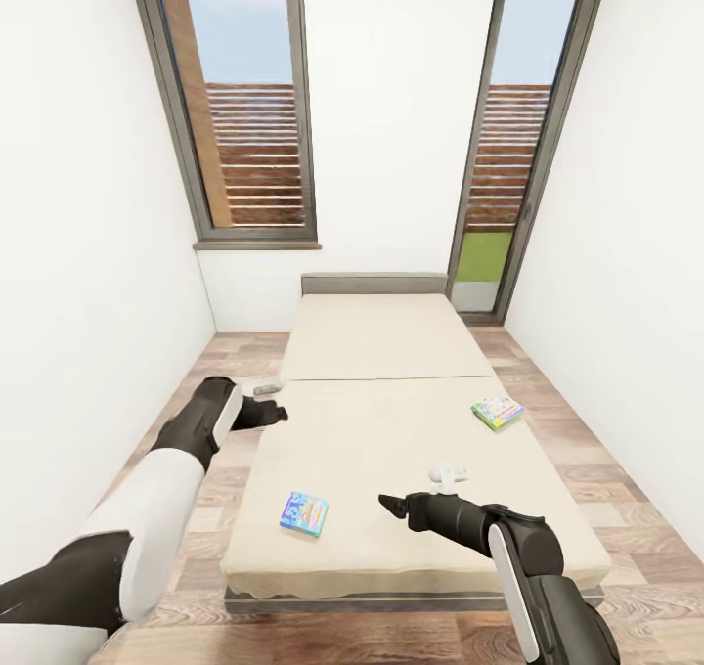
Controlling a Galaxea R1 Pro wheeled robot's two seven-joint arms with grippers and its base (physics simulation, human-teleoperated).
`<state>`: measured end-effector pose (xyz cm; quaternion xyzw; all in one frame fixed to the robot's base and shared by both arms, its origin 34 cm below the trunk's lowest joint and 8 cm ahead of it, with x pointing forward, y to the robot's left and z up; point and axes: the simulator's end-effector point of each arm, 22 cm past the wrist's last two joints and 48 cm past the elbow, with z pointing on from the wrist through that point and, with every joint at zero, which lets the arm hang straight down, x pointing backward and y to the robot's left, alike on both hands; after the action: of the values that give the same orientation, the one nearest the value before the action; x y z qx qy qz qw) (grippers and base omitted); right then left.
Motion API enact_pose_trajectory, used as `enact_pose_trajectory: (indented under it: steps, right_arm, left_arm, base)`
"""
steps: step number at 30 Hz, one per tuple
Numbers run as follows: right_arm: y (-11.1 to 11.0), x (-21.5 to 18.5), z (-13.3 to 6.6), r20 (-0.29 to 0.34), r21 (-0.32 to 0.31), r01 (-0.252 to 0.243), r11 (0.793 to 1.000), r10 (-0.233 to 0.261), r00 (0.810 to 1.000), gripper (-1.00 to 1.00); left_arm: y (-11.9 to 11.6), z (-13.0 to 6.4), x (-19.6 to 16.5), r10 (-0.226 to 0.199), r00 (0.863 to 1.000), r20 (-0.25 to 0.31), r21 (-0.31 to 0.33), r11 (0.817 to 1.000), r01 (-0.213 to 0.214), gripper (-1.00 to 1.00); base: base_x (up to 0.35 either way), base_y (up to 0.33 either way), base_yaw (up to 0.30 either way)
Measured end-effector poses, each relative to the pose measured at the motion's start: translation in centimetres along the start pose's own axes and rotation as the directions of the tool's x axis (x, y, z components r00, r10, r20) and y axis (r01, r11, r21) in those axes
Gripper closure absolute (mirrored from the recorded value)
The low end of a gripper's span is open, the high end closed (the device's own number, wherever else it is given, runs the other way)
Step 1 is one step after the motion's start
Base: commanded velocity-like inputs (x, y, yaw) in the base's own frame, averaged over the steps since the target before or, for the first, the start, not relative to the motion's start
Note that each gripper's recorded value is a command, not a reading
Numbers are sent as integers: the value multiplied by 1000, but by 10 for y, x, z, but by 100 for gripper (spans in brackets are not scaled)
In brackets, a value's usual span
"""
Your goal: Put all the toys in the child's room - the three board games (two on the bed and one on the table), the two jigsaw puzzles on the table, and the tennis ball on the table - inside the toy box on the table in the child's room.
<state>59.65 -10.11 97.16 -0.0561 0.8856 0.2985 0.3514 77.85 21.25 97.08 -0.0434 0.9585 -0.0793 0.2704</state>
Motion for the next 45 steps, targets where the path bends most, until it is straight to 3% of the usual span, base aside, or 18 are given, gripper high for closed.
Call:
enact_pose_trajectory:
  steps: [6,16,45]
  right_arm:
    - [-1,1,1,-4,0,-2,1000,2,1000,-100]
    - [-21,6,0,-3,27,-48,999,48,999,-100]
    - [-44,29,11,-43,58,-100,993,102,994,-100]
  left_arm:
    - [-9,-1,-8,13,1000,4,1,1000,-13,-100]
    - [-11,6,-20,21,998,64,-3,1000,-21,-100]
    - [-4,35,-8,24,998,63,-14,1000,-23,-100]
  base:
    - [0,0,0]
    - [0,0,0]
    - [116,0,0]
